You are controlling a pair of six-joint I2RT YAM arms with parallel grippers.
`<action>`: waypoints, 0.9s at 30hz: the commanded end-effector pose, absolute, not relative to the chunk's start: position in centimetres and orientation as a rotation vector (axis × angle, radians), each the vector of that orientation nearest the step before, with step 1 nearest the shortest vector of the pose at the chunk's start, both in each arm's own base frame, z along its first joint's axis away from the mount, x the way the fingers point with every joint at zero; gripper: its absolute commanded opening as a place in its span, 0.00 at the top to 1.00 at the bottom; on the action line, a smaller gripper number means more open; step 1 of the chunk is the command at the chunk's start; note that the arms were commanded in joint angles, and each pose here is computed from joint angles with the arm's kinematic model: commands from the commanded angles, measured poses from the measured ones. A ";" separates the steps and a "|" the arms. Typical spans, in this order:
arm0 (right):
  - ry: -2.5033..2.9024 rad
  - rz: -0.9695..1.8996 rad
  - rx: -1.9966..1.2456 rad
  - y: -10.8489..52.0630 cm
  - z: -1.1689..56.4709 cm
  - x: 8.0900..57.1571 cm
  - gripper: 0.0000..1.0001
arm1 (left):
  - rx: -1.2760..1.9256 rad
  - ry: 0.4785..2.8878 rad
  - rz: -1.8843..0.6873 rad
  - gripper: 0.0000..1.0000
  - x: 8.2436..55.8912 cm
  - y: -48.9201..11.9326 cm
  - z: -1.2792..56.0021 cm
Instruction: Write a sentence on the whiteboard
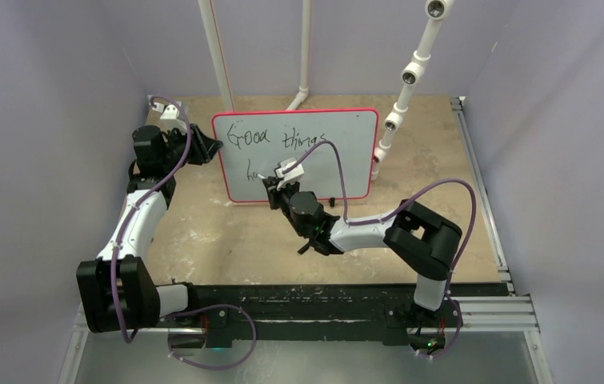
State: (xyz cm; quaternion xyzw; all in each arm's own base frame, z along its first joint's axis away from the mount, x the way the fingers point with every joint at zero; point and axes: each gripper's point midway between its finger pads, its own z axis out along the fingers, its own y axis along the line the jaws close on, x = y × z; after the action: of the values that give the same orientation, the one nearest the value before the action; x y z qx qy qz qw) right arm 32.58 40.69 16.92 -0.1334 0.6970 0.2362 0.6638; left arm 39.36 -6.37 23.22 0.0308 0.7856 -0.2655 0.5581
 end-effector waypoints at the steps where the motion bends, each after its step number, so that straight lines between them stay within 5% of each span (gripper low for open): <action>1: 1.453 0.541 -0.179 39.6 22.9 33.8 1.00 | 0.100 1.806 -0.619 0.70 39.2 -6.5 24.5; 27: 1.556 0.577 -0.212 40.2 18.4 32.9 1.00 | 0.100 1.808 -0.618 0.70 39.2 -6.5 24.4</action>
State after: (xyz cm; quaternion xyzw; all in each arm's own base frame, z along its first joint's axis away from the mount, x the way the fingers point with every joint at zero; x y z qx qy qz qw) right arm 32.84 40.34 18.48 -0.1028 0.6892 0.2474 0.6732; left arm 39.35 -6.38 23.22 0.0309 0.7855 -0.2656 0.5580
